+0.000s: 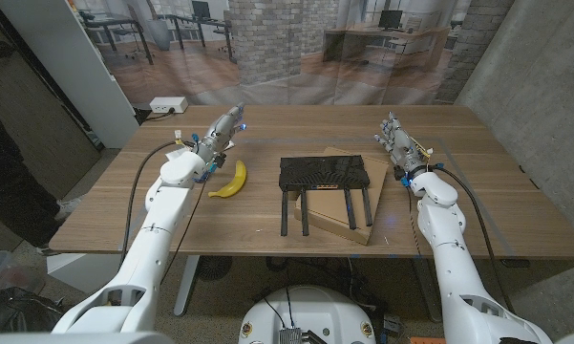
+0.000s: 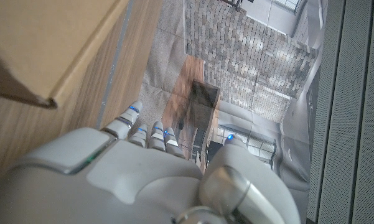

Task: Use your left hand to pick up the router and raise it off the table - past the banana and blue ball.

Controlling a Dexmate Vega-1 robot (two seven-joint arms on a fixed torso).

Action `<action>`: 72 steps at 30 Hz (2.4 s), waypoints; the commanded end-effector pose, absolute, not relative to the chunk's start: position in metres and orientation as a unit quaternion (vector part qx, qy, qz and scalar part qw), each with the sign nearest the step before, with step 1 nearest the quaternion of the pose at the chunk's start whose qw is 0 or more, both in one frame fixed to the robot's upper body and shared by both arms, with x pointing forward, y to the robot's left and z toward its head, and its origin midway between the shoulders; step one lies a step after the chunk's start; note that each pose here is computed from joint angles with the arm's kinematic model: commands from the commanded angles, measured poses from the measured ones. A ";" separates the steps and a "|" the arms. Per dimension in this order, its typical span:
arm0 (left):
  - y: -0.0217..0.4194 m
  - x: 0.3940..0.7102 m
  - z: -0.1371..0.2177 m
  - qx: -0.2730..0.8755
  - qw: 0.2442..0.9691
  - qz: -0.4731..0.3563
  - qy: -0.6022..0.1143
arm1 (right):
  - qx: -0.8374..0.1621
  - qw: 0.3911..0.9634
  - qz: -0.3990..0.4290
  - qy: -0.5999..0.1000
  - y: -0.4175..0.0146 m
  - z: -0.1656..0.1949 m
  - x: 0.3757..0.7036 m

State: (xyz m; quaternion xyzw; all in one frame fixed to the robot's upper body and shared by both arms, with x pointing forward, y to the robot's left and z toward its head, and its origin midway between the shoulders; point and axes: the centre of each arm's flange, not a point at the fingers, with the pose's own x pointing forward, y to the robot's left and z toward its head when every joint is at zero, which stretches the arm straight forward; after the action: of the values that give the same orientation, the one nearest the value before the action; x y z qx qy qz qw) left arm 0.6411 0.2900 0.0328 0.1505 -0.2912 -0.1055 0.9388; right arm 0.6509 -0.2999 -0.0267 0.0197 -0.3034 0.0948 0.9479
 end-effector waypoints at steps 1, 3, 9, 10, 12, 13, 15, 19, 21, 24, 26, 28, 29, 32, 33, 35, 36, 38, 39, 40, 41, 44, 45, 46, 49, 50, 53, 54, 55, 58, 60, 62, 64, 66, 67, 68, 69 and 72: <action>0.287 0.640 0.054 0.207 0.928 -0.114 -0.288 | 0.020 0.947 0.093 -0.306 -0.302 -0.026 0.653; 0.287 0.640 0.056 0.209 0.927 -0.114 -0.289 | 0.021 0.947 0.092 -0.306 -0.303 -0.026 0.653; 0.286 0.640 0.062 0.216 0.924 -0.109 -0.295 | 0.022 0.948 0.091 -0.305 -0.303 -0.027 0.653; 0.286 0.640 0.063 0.219 0.923 -0.109 -0.295 | 0.022 0.948 0.091 -0.306 -0.303 -0.026 0.654; 0.285 0.639 0.067 0.231 0.920 -0.110 -0.296 | 0.022 0.947 0.091 -0.306 -0.303 -0.026 0.654; 0.285 0.638 0.069 0.236 0.919 -0.111 -0.297 | 0.022 0.947 0.091 -0.307 -0.303 -0.025 0.654; 0.284 0.638 0.072 0.243 0.916 -0.113 -0.298 | 0.021 0.947 0.092 -0.308 -0.303 -0.025 0.654; 0.282 0.635 0.078 0.262 0.910 -0.113 -0.302 | 0.022 0.947 0.091 -0.309 -0.303 -0.025 0.653; 0.281 0.634 0.081 0.274 0.906 -0.116 -0.302 | 0.022 0.947 0.092 -0.308 -0.302 -0.025 0.653; 0.281 0.633 0.083 0.281 0.903 -0.120 -0.302 | 0.022 0.947 0.090 -0.309 -0.302 -0.026 0.652; 0.280 0.632 0.084 0.288 0.900 -0.122 -0.302 | 0.022 0.947 0.090 -0.309 -0.303 -0.026 0.652; 0.280 0.631 0.086 0.295 0.897 -0.127 -0.303 | 0.023 0.947 0.089 -0.309 -0.303 -0.027 0.651; 0.280 0.631 0.086 0.295 0.897 -0.127 -0.303 | 0.023 0.947 0.089 -0.309 -0.303 -0.027 0.651; 0.279 0.630 0.089 0.307 0.892 -0.131 -0.305 | 0.022 0.947 0.090 -0.309 -0.302 -0.027 0.650; 0.278 0.629 0.089 0.311 0.890 -0.130 -0.306 | 0.023 0.947 0.090 -0.309 -0.302 -0.027 0.650; 0.277 0.629 0.091 0.317 0.888 -0.134 -0.306 | 0.023 0.946 0.090 -0.309 -0.302 -0.027 0.650; 0.277 0.628 0.091 0.320 0.886 -0.135 -0.307 | 0.023 0.946 0.090 -0.309 -0.302 -0.027 0.650; 0.277 0.628 0.092 0.326 0.883 -0.135 -0.309 | 0.024 0.946 0.090 -0.310 -0.302 -0.027 0.650; 0.276 0.627 0.093 0.330 0.882 -0.135 -0.309 | 0.024 0.946 0.090 -0.310 -0.302 -0.027 0.649; 0.276 0.627 0.094 0.332 0.881 -0.136 -0.309 | 0.024 0.946 0.089 -0.310 -0.302 -0.028 0.649; 0.276 0.627 0.094 0.334 0.880 -0.136 -0.310 | 0.024 0.946 0.089 -0.310 -0.302 -0.028 0.649; 0.275 0.626 0.096 0.344 0.875 -0.137 -0.311 | 0.025 0.946 0.088 -0.310 -0.302 -0.028 0.649; 0.274 0.626 0.097 0.347 0.874 -0.139 -0.310 | 0.025 0.946 0.088 -0.310 -0.303 -0.028 0.649; 0.274 0.626 0.097 0.349 0.873 -0.139 -0.311 | 0.025 0.946 0.088 -0.310 -0.303 -0.029 0.648; 0.272 0.625 0.100 0.359 0.869 -0.141 -0.310 | 0.025 0.946 0.089 -0.311 -0.303 -0.029 0.648; 0.271 0.625 0.100 0.362 0.868 -0.141 -0.310 | 0.026 0.946 0.089 -0.311 -0.304 -0.029 0.648; 0.269 0.626 0.103 0.371 0.863 -0.147 -0.308 | 0.026 0.946 0.088 -0.312 -0.304 -0.029 0.648; 0.268 0.626 0.104 0.376 0.862 -0.151 -0.306 | 0.026 0.946 0.088 -0.312 -0.304 -0.029 0.648; 0.267 0.626 0.105 0.380 0.860 -0.154 -0.304 | 0.026 0.946 0.088 -0.312 -0.304 -0.029 0.648; 0.265 0.628 0.109 0.393 0.853 -0.166 -0.301 | 0.027 0.946 0.087 -0.312 -0.305 -0.030 0.648; 0.263 0.628 0.111 0.400 0.849 -0.173 -0.299 | 0.028 0.946 0.087 -0.312 -0.305 -0.030 0.648; 0.261 0.628 0.113 0.405 0.846 -0.175 -0.299 | 0.028 0.946 0.087 -0.312 -0.305 -0.030 0.648; 0.259 0.629 0.115 0.409 0.844 -0.178 -0.297 | 0.029 0.946 0.087 -0.312 -0.305 -0.031 0.648; 0.257 0.629 0.118 0.416 0.840 -0.183 -0.296 | 0.030 0.946 0.086 -0.311 -0.306 -0.032 0.648; 0.256 0.629 0.119 0.421 0.838 -0.187 -0.293 | 0.031 0.946 0.086 -0.311 -0.306 -0.033 0.648; 0.254 0.629 0.120 0.426 0.835 -0.190 -0.292 | 0.031 0.946 0.086 -0.311 -0.306 -0.033 0.648; 0.253 0.630 0.121 0.429 0.833 -0.192 -0.290 | 0.031 0.946 0.085 -0.311 -0.306 -0.033 0.648; 0.248 0.631 0.125 0.442 0.827 -0.203 -0.283 | 0.033 0.946 0.085 -0.312 -0.307 -0.034 0.647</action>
State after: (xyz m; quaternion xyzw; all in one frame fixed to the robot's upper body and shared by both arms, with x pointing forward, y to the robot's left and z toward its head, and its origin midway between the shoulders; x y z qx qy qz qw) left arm 0.6283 0.2588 0.1144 0.4046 -0.2987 -0.1766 0.8461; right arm 0.6475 -0.3054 -0.0302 0.0283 -0.3127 0.0863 0.9455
